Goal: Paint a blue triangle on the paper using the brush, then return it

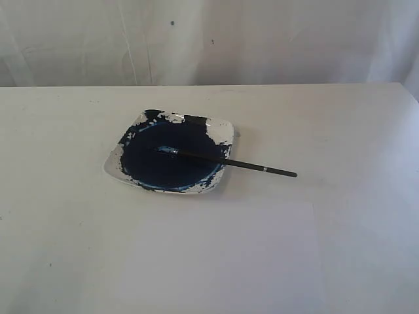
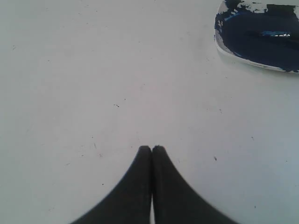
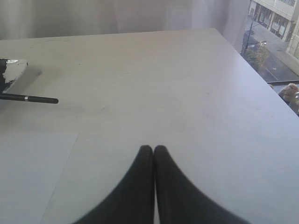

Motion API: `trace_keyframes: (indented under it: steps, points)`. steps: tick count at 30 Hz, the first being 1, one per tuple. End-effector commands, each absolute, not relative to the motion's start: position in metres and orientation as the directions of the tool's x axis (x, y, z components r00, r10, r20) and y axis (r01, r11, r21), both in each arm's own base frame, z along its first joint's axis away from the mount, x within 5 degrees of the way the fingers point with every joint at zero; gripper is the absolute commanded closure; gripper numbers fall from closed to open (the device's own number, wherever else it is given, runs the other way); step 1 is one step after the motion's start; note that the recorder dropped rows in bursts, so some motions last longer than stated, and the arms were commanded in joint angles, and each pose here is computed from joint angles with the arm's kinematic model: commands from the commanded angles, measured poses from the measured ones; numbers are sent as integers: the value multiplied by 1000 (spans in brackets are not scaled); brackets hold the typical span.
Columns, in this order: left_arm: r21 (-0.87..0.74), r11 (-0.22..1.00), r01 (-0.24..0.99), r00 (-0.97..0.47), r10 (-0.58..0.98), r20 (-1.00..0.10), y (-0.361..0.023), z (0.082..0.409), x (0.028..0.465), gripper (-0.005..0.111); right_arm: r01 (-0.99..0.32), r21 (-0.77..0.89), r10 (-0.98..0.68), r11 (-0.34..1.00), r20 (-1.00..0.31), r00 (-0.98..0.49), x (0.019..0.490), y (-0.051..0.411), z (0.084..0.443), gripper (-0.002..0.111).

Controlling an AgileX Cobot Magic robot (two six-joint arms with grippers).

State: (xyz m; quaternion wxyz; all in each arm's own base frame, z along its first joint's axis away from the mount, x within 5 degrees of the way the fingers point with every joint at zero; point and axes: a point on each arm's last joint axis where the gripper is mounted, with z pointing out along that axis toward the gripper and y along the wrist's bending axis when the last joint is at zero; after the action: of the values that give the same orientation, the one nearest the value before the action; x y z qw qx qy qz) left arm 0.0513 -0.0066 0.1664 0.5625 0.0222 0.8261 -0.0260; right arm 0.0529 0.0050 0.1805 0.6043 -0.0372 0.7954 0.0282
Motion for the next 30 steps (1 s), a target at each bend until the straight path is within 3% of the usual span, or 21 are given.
trace_keyframes:
  steps: [1,24,30]
  points:
    - [-30,997,72,-362,-2,-932,-7,166,51,107,-91,5,-19,996,-966,-259,53,5,182,108]
    - [-30,997,72,-362,-2,-932,-7,166,51,107,-91,5,-19,996,-966,-259,53,5,182,108]
    - [165,982,89,-285,184,-941,-4,172,53,107,-93,0,-24,996,-965,-260,53,5,182,108]
